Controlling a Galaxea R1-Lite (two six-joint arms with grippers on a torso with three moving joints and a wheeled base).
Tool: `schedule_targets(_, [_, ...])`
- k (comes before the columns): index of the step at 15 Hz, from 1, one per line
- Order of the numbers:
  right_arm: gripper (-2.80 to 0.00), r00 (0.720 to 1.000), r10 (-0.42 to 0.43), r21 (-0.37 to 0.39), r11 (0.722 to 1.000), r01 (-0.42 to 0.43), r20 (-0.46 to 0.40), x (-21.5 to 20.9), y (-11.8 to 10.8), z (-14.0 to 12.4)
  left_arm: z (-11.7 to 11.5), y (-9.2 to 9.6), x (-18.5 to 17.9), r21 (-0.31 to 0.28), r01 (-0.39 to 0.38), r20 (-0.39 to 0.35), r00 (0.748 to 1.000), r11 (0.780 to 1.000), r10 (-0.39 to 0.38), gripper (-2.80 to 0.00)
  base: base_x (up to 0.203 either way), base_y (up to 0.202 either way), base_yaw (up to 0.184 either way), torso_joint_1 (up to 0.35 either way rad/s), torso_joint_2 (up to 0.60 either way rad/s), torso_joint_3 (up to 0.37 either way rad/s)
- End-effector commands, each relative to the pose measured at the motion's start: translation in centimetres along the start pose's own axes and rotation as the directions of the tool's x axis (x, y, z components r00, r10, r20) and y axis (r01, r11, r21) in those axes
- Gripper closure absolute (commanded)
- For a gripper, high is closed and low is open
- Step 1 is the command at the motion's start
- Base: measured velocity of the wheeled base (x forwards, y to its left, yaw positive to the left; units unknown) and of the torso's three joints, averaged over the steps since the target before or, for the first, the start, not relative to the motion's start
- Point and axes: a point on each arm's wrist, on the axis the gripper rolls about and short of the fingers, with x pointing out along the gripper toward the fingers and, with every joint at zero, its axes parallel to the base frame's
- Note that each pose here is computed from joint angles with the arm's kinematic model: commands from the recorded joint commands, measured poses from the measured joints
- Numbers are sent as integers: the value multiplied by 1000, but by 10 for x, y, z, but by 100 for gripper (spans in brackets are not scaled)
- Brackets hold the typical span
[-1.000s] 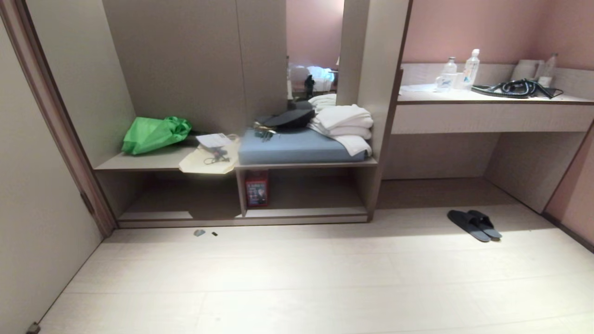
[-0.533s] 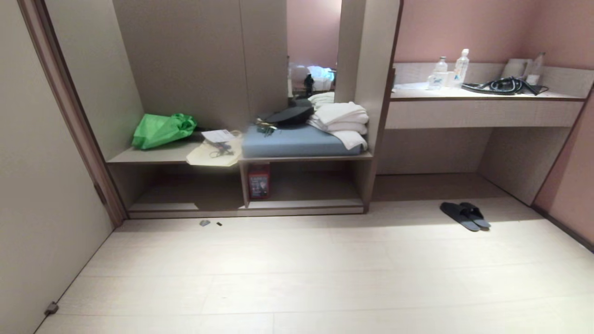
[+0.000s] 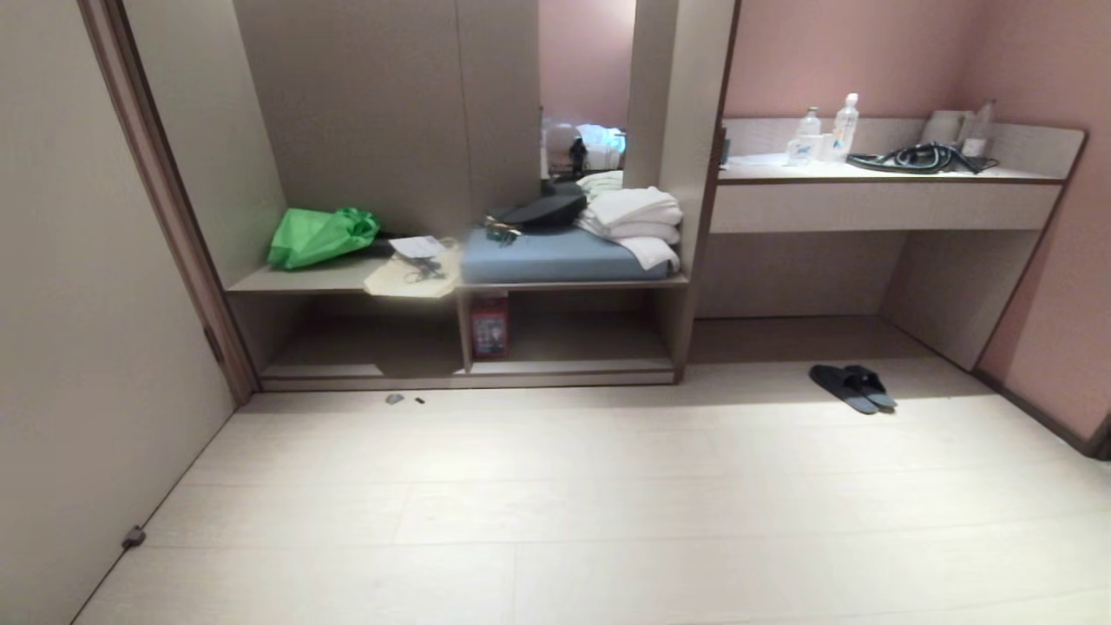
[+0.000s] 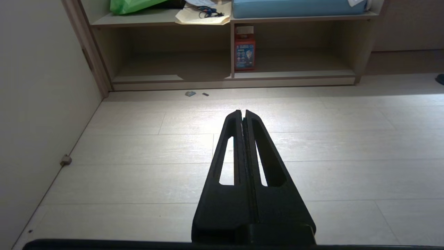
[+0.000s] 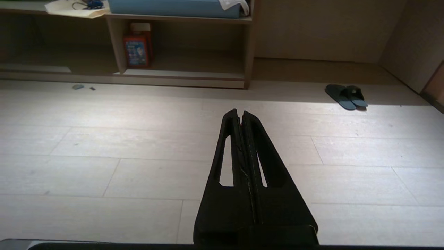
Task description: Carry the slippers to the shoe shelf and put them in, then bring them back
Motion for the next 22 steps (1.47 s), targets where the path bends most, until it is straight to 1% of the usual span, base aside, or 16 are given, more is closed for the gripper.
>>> schedule_targets(1, [0,1000,1,0,1000,-1,-2,0,0,0,0,0,0,-1,0,1,1000,1000,0,0,-199,0,0,5,0,2])
schedule_targets(16, [0,1000,1,0,1000,-1,-2,0,0,0,0,0,0,-1,0,-1,1000,1000,0,0,-195,0,1,2,2,2])
schedule_targets(22, [0,1000,1,0,1000,-1,-2,0,0,0,0,0,0,1,0,1,1000,1000,0,0,-17,0,1,-1,1,1])
